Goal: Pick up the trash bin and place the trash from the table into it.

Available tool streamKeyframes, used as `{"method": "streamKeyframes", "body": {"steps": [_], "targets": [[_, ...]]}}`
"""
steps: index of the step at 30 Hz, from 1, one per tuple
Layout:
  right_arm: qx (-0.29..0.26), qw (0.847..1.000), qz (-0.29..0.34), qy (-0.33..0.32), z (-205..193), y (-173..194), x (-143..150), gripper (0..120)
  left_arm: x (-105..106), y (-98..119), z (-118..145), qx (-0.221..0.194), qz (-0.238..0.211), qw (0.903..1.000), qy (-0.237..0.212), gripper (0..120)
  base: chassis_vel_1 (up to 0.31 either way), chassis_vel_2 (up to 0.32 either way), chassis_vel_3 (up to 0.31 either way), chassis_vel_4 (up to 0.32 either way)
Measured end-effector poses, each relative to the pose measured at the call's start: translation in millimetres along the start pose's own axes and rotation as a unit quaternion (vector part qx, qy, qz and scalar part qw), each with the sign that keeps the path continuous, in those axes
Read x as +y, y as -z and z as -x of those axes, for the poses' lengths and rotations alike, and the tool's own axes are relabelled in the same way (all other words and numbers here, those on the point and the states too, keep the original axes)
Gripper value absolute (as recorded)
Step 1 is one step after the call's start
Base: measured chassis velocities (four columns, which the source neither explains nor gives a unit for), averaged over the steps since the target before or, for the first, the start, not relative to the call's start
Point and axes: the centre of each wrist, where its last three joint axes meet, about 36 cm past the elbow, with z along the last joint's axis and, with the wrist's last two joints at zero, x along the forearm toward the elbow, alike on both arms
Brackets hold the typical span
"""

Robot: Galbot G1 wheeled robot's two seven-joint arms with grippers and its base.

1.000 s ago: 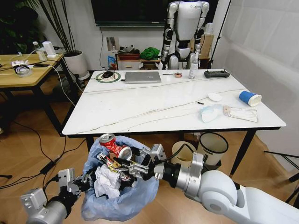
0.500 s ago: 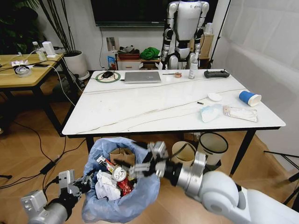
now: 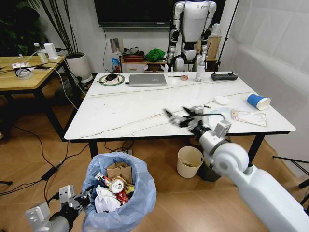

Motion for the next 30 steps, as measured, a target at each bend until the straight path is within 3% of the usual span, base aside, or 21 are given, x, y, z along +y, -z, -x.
{"method": "streamKeyframes", "body": {"steps": [7, 13, 22, 30], "targets": [[0.025, 0.994, -0.042, -0.098, 37.2, -25.5, -64.9, 100, -3.0, 6.3, -2.2, -0.010, 0.007, 0.9999, -0.010, 0, 0.000, 0.000, 0.000, 0.000], [0.039, 0.992, -0.047, -0.112, 47.0, -42.2, -88.1, 100, -3.9, 7.1, -2.9, -0.012, 0.008, 0.9998, -0.013, 0, 0.000, 0.000, 0.000, 0.000], [0.045, 0.991, -0.046, -0.114, 50.7, -51.4, -97.2, 98, -4.8, 8.6, -1.9, -0.017, 0.008, 0.9997, -0.016, 0, 0.000, 0.000, 0.000, 0.000], [0.045, 0.991, -0.046, -0.113, 57.2, -55.1, -99.6, 70, -4.8, 9.9, -1.5, -0.018, 0.007, 0.9997, -0.017, 0, 0.000, 0.000, 0.000, 0.000]]}}
